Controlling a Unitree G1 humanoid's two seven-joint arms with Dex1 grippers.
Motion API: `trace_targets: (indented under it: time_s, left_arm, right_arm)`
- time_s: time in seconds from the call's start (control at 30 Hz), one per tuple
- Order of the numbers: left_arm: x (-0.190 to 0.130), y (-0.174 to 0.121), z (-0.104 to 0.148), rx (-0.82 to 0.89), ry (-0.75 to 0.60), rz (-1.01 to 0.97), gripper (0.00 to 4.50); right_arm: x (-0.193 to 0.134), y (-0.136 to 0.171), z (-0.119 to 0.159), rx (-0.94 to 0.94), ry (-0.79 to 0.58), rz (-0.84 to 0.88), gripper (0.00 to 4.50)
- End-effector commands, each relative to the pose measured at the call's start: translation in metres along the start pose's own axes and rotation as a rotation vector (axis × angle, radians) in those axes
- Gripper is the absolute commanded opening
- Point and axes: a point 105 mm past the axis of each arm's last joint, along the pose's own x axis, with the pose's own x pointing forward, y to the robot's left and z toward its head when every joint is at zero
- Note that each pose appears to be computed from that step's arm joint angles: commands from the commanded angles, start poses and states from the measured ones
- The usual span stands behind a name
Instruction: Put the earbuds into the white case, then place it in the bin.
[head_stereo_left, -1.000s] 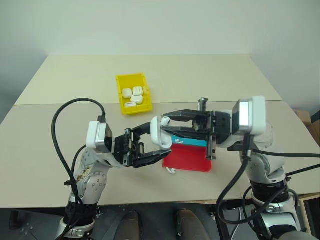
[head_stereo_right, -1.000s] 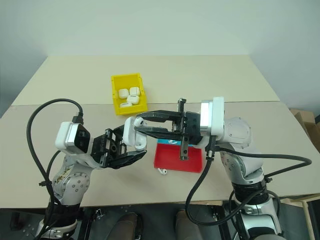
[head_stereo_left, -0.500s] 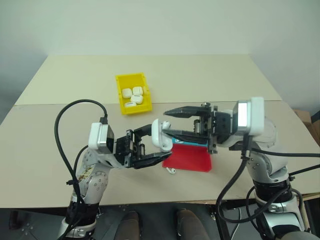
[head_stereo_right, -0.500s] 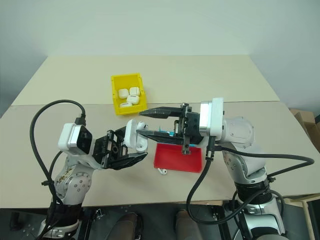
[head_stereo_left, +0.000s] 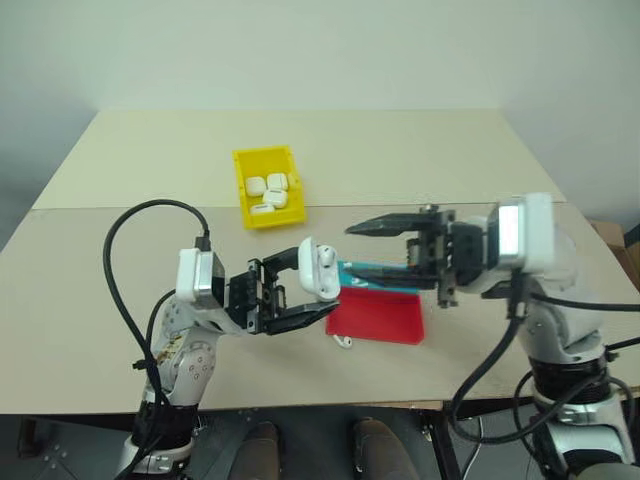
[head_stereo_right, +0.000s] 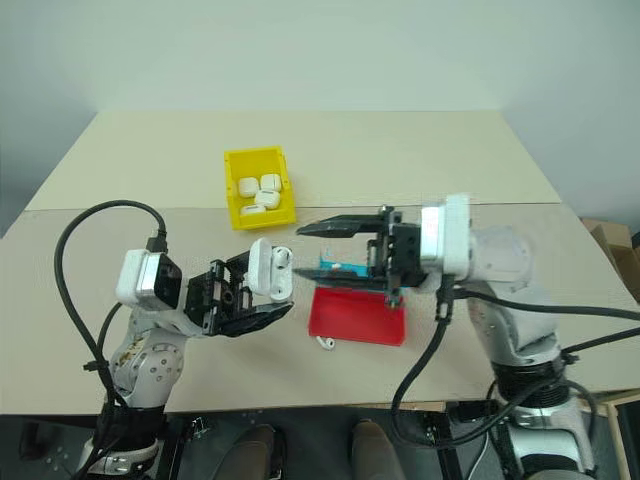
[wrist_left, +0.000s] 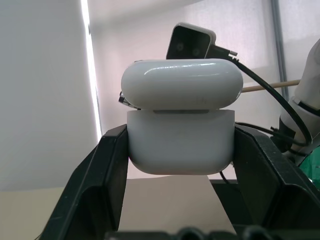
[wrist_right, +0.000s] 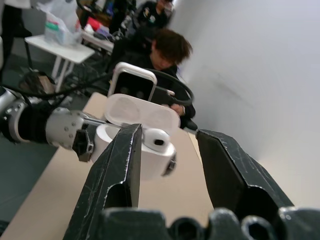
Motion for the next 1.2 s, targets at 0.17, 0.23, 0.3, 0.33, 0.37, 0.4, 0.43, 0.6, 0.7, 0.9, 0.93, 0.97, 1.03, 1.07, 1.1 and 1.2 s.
trace_targets:
  time_s: [0.17,0.23,0.3,0.33,0.37,0.4,0.43,0.6,0.7,0.9,0.93,0.97,1.03,1.07,1.1,1.2]
  left_arm:
    - [-0.055,-0.017,-0.017,0.109,0.264,-0.007,2.81]
    - [-0.064,-0.021,-0.02,0.117,0.305,-0.008,2.81]
    - [-0.07,-0.024,-0.023,0.126,0.338,0.0,2.81]
    - [-0.072,-0.026,-0.025,0.13,0.35,0.004,2.81]
    - [-0.072,-0.027,-0.026,0.134,0.356,0.007,2.81]
    - [-0.071,-0.027,-0.027,0.139,0.357,0.011,2.81]
    - [-0.07,-0.028,-0.029,0.144,0.358,0.017,2.81]
    - [-0.063,-0.029,-0.033,0.15,0.35,0.049,2.81]
    - [-0.063,-0.03,-0.036,0.149,0.363,0.064,2.81]
    - [-0.061,-0.031,-0.039,0.158,0.36,0.07,2.81]
    - [-0.06,-0.03,-0.039,0.157,0.358,0.076,2.81]
    - [-0.061,-0.03,-0.04,0.159,0.361,0.078,2.81]
    - [-0.061,-0.031,-0.042,0.165,0.366,0.07,2.81]
    - [-0.062,-0.032,-0.043,0.166,0.369,0.068,2.81]
    - [-0.062,-0.032,-0.043,0.166,0.369,0.069,2.81]
    - [-0.06,-0.033,-0.043,0.165,0.365,0.071,2.81]
  right_arm:
    - [-0.025,-0.036,-0.059,-0.037,0.672,0.09,2.2]
    - [-0.026,-0.04,-0.072,-0.066,0.788,0.145,2.2]
    - [-0.021,-0.048,-0.09,-0.077,0.906,0.193,2.2]
    - [-0.017,-0.052,-0.099,-0.089,0.964,0.211,2.2]
    - [-0.013,-0.055,-0.105,-0.094,1.004,0.226,2.2]
    - [-0.008,-0.058,-0.111,-0.084,1.034,0.232,2.2]
    - [-0.003,-0.059,-0.115,-0.08,1.056,0.248,2.2]
    - [0.027,-0.058,-0.135,-0.001,1.11,0.308,2.2]
    - [0.035,-0.06,-0.146,0.038,1.146,0.299,2.2]
    - [0.04,-0.054,-0.157,0.07,1.184,0.323,2.2]
    - [0.04,-0.054,-0.16,0.078,1.191,0.316,2.2]
    - [0.04,-0.053,-0.164,0.084,1.203,0.31,2.2]
    - [0.041,-0.051,-0.169,0.105,1.21,0.302,2.2]
    - [0.042,-0.049,-0.171,0.113,1.209,0.305,2.2]
    - [0.043,-0.048,-0.172,0.117,1.209,0.308,2.2]
    - [0.042,-0.048,-0.18,0.116,1.226,0.292,2.2]
